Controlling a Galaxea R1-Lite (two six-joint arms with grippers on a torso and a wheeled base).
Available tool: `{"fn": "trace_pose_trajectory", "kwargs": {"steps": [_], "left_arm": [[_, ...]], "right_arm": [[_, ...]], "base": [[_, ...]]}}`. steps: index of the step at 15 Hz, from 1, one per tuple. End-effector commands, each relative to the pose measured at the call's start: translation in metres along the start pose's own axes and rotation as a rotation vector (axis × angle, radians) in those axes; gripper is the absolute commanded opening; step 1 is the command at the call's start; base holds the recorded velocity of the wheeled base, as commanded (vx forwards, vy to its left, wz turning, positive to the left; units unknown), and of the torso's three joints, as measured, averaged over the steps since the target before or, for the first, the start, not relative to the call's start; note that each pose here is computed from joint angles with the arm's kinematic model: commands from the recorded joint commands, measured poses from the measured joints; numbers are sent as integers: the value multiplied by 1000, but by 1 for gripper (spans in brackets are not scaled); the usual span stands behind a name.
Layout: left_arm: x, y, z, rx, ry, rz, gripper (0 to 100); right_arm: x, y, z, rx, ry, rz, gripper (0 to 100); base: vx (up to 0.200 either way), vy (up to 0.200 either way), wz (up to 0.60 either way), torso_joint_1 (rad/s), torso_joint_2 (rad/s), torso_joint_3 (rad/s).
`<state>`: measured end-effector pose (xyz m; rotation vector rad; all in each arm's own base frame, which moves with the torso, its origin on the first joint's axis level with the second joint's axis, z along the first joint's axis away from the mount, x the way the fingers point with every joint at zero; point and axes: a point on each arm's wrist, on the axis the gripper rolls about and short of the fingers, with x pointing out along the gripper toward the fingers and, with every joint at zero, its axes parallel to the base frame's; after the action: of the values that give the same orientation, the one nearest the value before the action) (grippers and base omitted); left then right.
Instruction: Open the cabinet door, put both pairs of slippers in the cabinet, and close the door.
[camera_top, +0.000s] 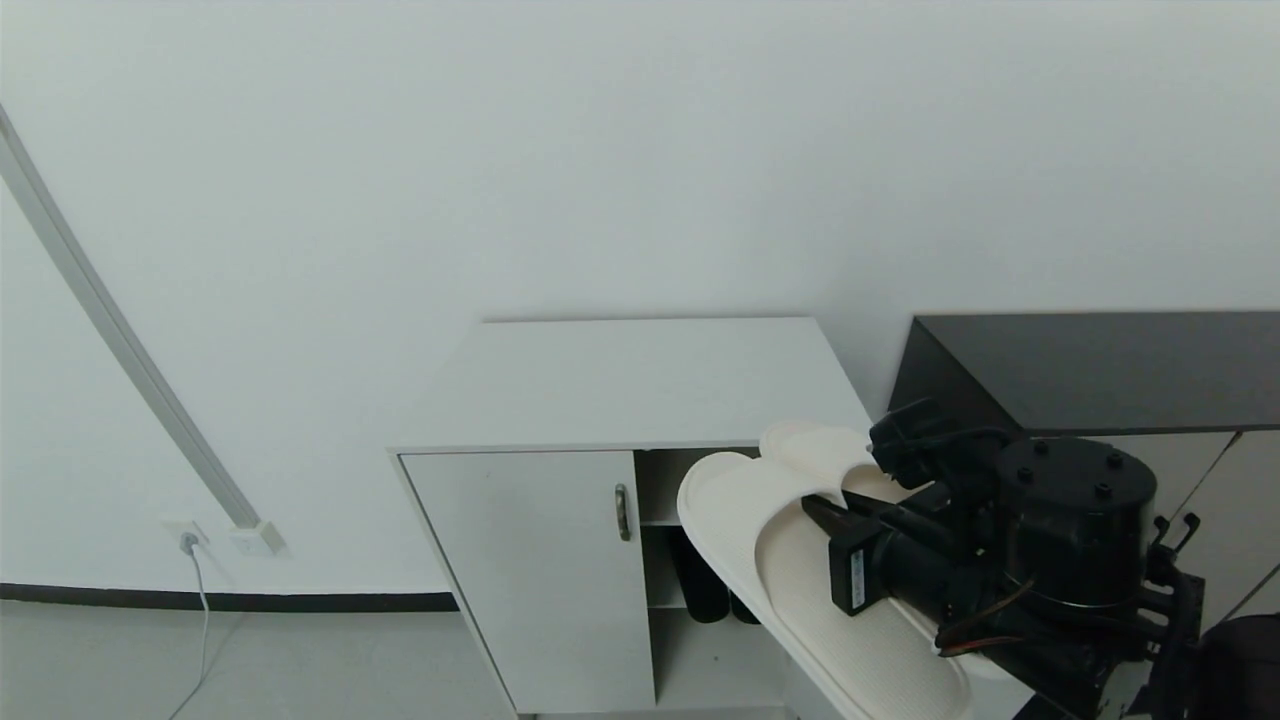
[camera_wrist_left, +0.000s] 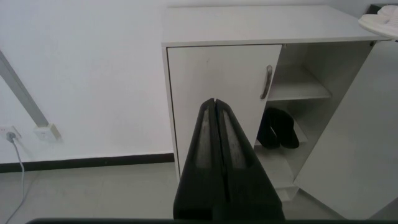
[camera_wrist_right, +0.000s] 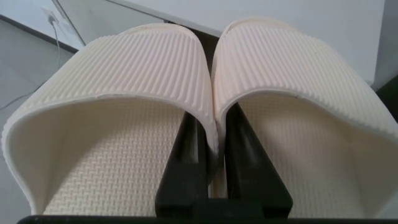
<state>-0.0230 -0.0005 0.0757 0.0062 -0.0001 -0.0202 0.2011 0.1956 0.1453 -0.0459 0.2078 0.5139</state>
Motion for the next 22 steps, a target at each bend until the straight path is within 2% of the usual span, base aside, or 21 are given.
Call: {"fn": "trace_pose_trajectory", "kwargs": {"steps": [1, 6, 22], "left_arm": [[0, 0, 0, 0, 2, 0, 0], [0, 0, 0, 1, 2, 0, 0], [0, 0, 0, 0, 2, -1, 0]], "right_arm": [[1, 0, -2, -4, 8, 0, 0], [1, 1, -5, -8, 20, 0, 0], [6, 2, -12, -11, 29, 3, 0]], "base": [[0, 0, 0, -139, 349, 198], [0, 0, 0, -171, 402, 222], [0, 0, 0, -201, 520, 318]]}}
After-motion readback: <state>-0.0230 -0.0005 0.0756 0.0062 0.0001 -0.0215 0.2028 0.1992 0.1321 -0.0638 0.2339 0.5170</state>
